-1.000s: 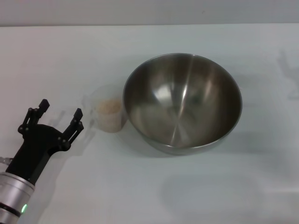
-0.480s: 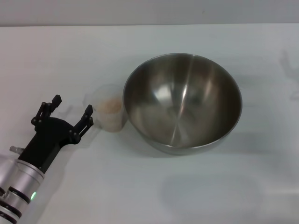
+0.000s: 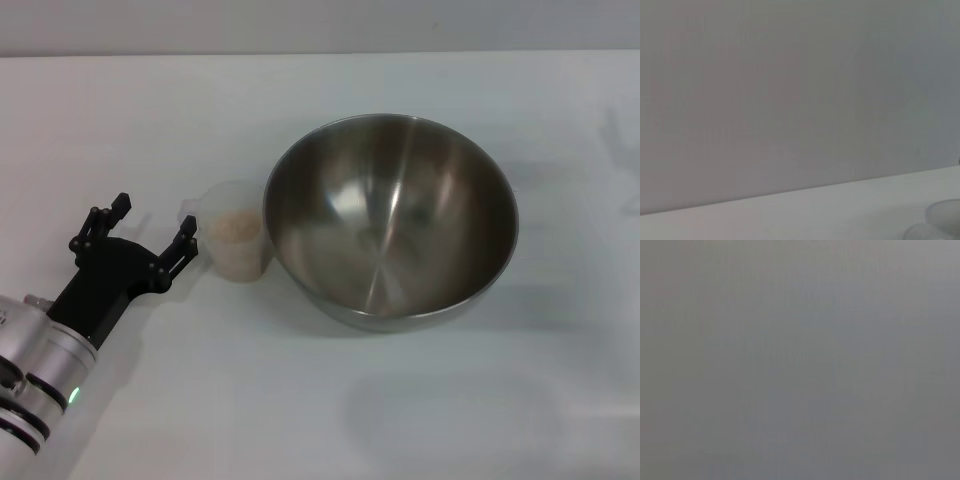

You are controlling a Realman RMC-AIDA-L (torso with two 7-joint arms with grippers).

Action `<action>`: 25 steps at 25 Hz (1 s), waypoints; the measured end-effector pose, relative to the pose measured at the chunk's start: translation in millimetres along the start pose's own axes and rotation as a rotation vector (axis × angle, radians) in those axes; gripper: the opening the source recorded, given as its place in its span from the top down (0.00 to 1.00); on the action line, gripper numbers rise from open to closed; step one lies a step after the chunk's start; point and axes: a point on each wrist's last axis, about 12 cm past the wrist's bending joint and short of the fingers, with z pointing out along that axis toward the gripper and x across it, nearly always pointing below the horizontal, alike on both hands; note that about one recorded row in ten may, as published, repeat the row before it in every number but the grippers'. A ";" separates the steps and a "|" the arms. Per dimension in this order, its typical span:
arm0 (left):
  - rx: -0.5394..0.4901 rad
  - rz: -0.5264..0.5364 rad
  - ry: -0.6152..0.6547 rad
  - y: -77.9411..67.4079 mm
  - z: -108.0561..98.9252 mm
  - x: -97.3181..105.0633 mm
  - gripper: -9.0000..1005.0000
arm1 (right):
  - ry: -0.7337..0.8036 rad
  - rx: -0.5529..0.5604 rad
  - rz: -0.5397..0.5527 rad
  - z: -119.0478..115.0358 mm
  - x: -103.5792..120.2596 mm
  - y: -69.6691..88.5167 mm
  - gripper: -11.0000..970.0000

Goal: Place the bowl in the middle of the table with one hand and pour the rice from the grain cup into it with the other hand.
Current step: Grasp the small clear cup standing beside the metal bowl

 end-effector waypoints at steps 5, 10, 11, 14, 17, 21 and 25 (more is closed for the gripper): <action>-0.010 0.005 0.016 3.9 9.1 -1.9 0.18 | 0.000 0.001 0.000 0.0 0.0 -0.1 0.15; -0.010 0.011 0.021 5.3 14.0 -3.4 0.18 | 0.003 -0.001 0.001 1.4 0.4 0.5 0.15; -0.011 0.011 0.021 5.5 14.6 -3.7 0.18 | 0.005 -0.002 0.001 1.9 0.6 0.7 0.15; -0.019 0.004 0.015 6.1 16.5 -5.2 0.19 | 0.004 -0.002 0.000 2.4 0.6 0.5 0.15; -0.022 -0.004 0.012 5.4 17.4 -5.8 0.19 | 0.003 -0.004 0.001 3.4 0.4 0.8 0.15; -0.019 -0.026 0.006 3.2 18.6 -7.0 0.26 | 0.002 -0.006 0.003 4.4 0.3 1.2 0.15; -0.018 -0.031 0.004 2.1 18.9 -7.4 0.43 | 0.002 -0.006 0.005 4.5 0.3 1.3 0.15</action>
